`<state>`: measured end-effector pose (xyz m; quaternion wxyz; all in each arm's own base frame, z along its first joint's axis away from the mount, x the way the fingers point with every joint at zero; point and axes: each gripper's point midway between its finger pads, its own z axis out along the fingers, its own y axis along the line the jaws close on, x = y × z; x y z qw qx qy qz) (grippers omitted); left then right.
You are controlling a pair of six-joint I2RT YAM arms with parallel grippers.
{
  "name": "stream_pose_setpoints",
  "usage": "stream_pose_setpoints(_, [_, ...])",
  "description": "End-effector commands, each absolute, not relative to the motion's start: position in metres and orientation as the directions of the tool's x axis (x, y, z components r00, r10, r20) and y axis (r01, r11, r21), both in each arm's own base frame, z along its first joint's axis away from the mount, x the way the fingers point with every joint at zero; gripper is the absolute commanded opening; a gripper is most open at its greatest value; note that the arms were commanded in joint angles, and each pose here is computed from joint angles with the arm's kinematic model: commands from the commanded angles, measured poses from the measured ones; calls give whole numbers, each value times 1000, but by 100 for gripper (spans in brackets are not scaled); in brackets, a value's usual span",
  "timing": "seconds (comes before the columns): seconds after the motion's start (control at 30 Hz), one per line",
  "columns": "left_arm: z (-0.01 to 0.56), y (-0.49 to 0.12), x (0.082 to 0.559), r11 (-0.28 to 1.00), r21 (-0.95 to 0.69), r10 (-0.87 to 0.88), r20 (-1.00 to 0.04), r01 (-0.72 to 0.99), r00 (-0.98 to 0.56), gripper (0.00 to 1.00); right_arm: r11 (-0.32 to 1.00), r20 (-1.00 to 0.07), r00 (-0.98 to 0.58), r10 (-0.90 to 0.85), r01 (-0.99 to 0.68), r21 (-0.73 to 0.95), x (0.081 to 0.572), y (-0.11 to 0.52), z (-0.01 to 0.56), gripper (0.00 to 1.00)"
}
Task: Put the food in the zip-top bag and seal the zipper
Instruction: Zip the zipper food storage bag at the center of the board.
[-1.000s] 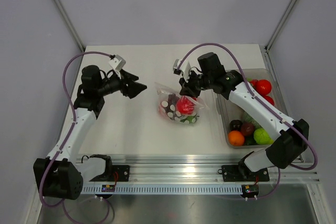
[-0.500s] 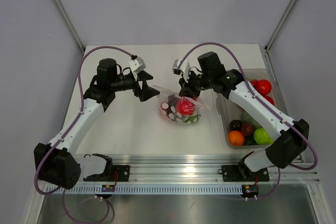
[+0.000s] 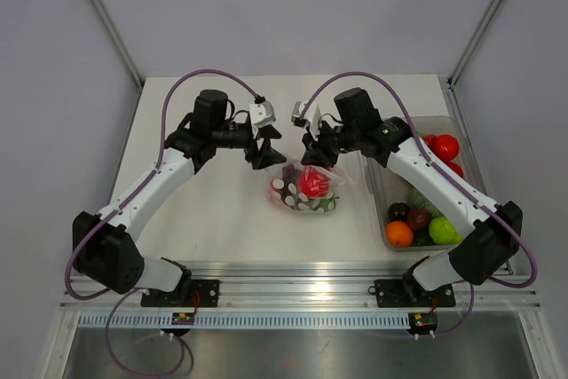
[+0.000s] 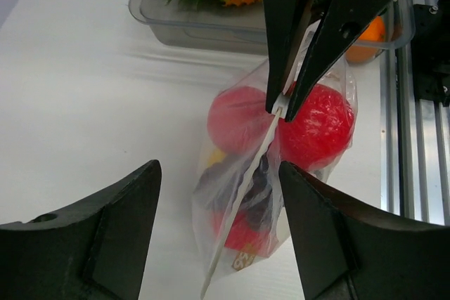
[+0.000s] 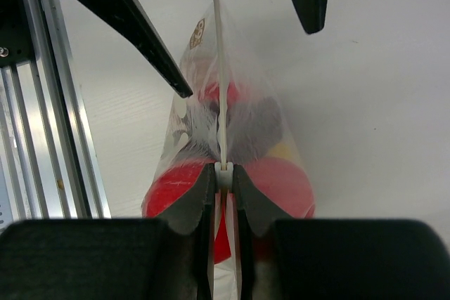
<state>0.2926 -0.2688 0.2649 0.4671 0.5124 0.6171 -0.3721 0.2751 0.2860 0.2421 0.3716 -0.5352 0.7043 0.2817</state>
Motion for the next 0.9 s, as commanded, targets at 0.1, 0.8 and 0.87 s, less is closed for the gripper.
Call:
stream_pose_setpoints(0.1, [273, -278, 278, 97, 41, 274, -962, 994, 13, 70, 227, -878, -56, -475, -972, -61, 276, 297, 281, 0])
stream_pose_setpoints(0.8, [255, -283, 269, 49, -86, 328, -940, 995, -98, 0, 248, -890, -62, -452, -967, -59, 276, 297, 292, 14])
stream_pose_setpoints(0.87, [254, -282, 268, 54, -80, 325, -941, 995, -93, 0, 270, -894, -101, -437, -963, -23, 274, 297, 302, 27])
